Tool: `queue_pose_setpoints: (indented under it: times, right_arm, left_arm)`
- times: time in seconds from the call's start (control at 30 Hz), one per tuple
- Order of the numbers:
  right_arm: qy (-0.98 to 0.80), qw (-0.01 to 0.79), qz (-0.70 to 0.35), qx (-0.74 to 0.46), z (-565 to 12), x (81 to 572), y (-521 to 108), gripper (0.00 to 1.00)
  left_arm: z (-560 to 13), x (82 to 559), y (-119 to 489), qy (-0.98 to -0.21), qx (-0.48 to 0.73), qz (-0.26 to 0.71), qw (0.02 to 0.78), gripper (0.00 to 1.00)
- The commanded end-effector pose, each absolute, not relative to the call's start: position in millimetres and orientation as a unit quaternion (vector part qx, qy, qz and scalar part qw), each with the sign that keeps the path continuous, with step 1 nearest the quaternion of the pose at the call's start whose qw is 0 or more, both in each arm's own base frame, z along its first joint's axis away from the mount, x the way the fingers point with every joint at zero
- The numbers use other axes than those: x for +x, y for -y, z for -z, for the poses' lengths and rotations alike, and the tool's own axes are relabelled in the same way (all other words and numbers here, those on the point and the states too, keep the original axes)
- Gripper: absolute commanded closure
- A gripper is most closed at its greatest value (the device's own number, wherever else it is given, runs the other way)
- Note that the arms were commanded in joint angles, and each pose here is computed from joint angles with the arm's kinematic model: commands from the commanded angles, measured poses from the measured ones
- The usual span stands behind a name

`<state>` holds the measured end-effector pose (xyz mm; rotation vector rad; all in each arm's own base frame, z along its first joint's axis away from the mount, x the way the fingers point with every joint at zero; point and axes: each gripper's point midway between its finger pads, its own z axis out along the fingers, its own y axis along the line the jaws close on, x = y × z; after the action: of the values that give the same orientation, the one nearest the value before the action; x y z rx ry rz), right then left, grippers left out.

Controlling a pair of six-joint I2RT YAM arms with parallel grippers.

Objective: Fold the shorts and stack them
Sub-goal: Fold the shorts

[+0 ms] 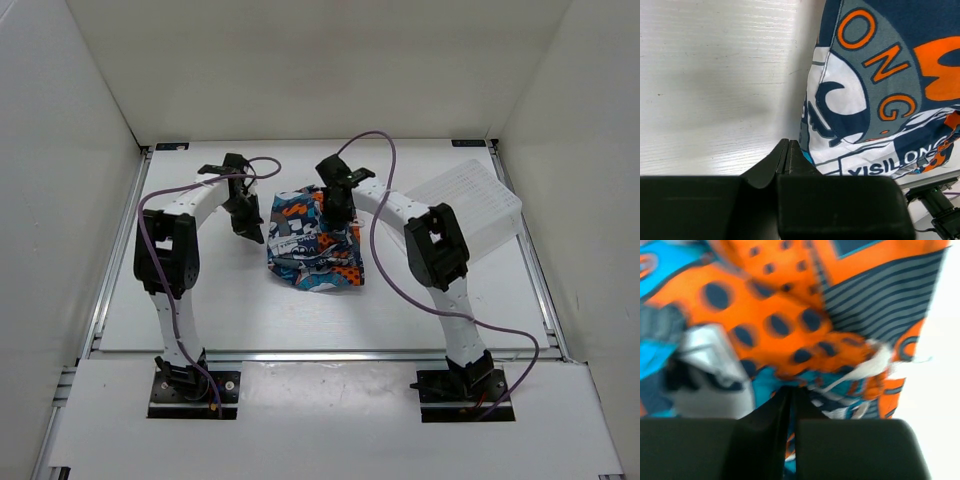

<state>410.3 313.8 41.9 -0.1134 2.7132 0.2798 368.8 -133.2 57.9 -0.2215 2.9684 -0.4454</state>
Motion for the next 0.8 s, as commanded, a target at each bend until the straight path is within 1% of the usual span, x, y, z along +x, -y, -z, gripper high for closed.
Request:
queue_pose_setpoints:
  times: [0.0, 0.03, 0.07, 0.1, 0.13, 0.2, 0.23, 0.27, 0.3, 0.33, 0.37, 0.4, 0.5, 0.57, 0.67, 0.77]
  right_arm:
    - [-0.948, 0.263, -0.160, -0.076, -117, 403, -343, 0.90]
    - [-0.946, 0.269, -0.165, -0.076, -126, 401, -342, 0.79]
    - [-0.940, 0.284, -0.174, -0.075, -146, 399, -340, 0.76]
    - [-0.937, 0.285, -0.183, -0.081, -154, 392, -343, 0.71]
    - [-0.938, 0.283, -0.181, -0.081, -152, 388, -339, 0.64]
    - [-0.936, 0.283, -0.195, -0.078, -161, 375, -339, 0.64]
    - [-0.936, 0.283, -0.195, -0.078, -164, 370, -335, 0.69]
    - [-0.940, 0.266, -0.195, -0.081, -148, 358, -335, 0.76]
    - [-0.944, 0.254, -0.195, -0.076, -138, 353, -334, 0.83]
    - [-0.947, 0.242, -0.194, -0.078, -132, 346, -331, 0.94]
    - [-0.946, 0.238, -0.203, -0.080, -125, 341, -337, 0.97]
    - [-0.953, 0.220, -0.190, -0.080, -102, 332, -329, 0.99]
    - [-0.961, 0.205, -0.172, -0.069, -66, 327, -322, 0.99]
    - [-0.968, 0.190, -0.147, -0.071, -39, 327, -316, 0.99]
    - [-0.972, 0.178, -0.138, -0.071, -24, 323, -313, 0.99]
    - [-0.967, 0.198, -0.144, -0.069, -41, 327, -313, 0.99]
  left_arm:
    - [-97, 378, 139, -0.977, -0.056, 0.169, 0.121, 0.90]
    - [-103, 378, 139, -0.975, -0.061, 0.172, 0.127, 0.90]
    - [-115, 374, 145, -0.973, -0.053, 0.181, 0.136, 0.90]
    - [-121, 374, 147, -0.971, -0.063, 0.188, 0.137, 0.90]
    - [-121, 371, 154, -0.971, -0.059, 0.190, 0.135, 0.90]
    - [-122, 363, 173, -0.970, -0.040, 0.202, 0.126, 0.90]
    - [-122, 360, 180, -0.971, -0.037, 0.204, 0.123, 0.90]
    - [-119, 360, 186, -0.970, -0.029, 0.205, 0.124, 0.90]
    - [-104, 349, 193, -0.975, -0.025, 0.195, 0.102, 0.90]
    - [-97, 348, 193, -0.976, -0.026, 0.193, 0.097, 0.90]
    - [-87, 344, 197, -0.977, -0.020, 0.191, 0.088, 0.90]
    - [-74, 347, 198, -0.978, -0.021, 0.190, 0.085, 0.90]
    - [-37, 340, 194, -0.985, -0.024, 0.162, 0.051, 0.90]
    - [-31, 344, 193, -0.986, -0.025, 0.155, 0.053, 0.90]
    - [-29, 346, 196, -0.987, -0.021, 0.148, 0.055, 0.90]
    - [-39, 346, 197, -0.987, -0.010, 0.148, 0.065, 0.90]
